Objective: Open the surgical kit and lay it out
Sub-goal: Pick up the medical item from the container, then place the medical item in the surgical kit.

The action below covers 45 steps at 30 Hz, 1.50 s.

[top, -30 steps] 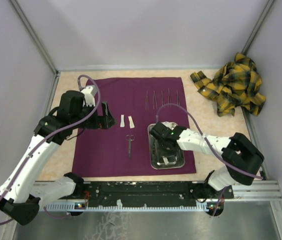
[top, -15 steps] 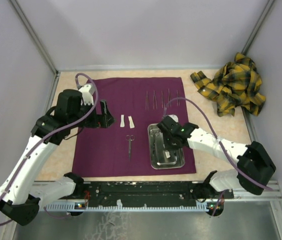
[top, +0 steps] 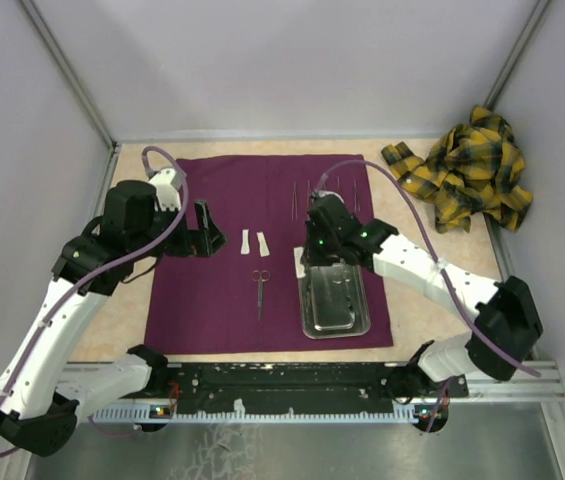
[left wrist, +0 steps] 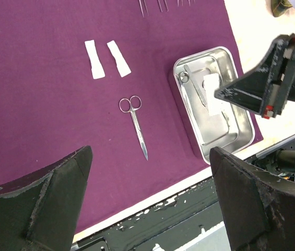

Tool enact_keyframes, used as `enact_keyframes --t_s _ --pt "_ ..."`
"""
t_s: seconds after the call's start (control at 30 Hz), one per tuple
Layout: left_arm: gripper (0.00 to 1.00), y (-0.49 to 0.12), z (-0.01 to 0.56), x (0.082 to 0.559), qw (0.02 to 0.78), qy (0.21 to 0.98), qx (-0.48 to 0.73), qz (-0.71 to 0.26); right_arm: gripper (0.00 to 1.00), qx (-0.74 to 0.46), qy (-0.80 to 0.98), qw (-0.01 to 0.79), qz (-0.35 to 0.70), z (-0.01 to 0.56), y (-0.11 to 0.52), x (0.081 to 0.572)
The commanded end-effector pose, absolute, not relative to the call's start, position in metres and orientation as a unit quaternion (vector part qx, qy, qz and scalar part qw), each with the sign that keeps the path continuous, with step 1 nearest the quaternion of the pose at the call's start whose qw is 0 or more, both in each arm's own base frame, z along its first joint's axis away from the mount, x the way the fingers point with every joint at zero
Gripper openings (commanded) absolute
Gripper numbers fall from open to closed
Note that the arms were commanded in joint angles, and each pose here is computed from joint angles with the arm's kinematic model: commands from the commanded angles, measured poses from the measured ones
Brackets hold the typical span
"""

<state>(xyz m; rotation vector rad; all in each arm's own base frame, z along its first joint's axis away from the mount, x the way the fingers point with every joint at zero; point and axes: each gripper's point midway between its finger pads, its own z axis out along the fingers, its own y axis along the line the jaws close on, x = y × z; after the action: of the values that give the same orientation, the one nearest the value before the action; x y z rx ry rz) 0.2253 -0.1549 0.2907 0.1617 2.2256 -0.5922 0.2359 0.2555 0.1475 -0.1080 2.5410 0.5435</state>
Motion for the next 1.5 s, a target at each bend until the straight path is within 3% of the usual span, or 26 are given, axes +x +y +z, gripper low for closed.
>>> enact_keyframes --t_s 0.0,0.4,0.87,1.47 --pt "0.99 -0.152 0.310 0.222 0.429 0.867 0.069 -0.242 0.00 -0.028 0.913 0.300 0.276 0.183 0.302 0.271" --pt "0.99 -0.146 0.318 0.209 0.440 0.860 0.073 -0.247 0.00 -0.016 0.887 0.293 0.356 0.173 0.400 0.343" --pt "0.99 -0.146 0.318 0.204 0.439 0.858 0.080 -0.252 0.00 0.002 0.870 0.267 0.415 0.125 0.479 0.376" --pt "0.99 -0.143 0.310 0.206 0.436 0.863 0.083 -0.240 0.00 0.014 0.892 0.249 0.376 0.073 0.488 0.385"
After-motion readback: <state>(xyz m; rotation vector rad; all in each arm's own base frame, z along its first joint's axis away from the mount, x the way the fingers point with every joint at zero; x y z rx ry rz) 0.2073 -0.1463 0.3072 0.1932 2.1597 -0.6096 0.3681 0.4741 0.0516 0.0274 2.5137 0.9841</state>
